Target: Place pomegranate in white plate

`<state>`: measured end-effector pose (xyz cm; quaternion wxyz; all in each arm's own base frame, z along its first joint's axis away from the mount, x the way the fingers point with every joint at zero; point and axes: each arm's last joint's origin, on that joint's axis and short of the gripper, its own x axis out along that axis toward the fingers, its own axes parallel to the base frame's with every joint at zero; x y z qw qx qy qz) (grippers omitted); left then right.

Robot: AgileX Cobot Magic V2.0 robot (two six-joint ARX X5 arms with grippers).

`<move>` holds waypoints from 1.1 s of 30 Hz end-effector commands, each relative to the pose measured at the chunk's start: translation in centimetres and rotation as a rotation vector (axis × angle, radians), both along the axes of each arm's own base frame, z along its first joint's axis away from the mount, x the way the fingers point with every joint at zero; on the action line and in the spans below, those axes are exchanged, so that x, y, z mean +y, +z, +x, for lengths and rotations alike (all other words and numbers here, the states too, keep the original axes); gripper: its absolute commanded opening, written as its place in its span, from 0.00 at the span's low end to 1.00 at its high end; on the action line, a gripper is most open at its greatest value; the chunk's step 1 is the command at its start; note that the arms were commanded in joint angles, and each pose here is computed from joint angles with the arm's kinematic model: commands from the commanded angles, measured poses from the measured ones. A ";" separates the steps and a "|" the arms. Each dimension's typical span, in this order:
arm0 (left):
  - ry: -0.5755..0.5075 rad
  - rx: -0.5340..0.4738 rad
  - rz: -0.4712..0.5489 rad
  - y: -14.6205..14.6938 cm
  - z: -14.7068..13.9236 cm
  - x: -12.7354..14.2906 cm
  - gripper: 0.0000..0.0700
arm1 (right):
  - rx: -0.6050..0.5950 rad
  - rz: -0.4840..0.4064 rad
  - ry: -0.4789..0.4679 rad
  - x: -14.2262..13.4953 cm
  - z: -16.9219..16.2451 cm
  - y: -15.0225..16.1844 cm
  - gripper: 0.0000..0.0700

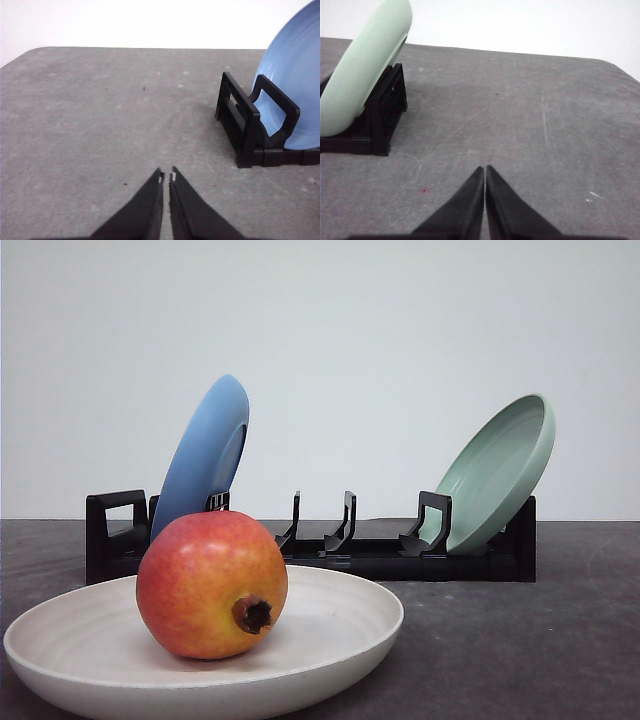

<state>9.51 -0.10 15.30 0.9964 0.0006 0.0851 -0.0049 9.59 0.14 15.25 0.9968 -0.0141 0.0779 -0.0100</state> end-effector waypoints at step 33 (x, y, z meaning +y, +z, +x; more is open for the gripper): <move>-0.003 0.009 0.008 -0.4 0.0 0.0 0.00 | -0.007 0.011 -0.004 0.0 0.0 0.0 0.00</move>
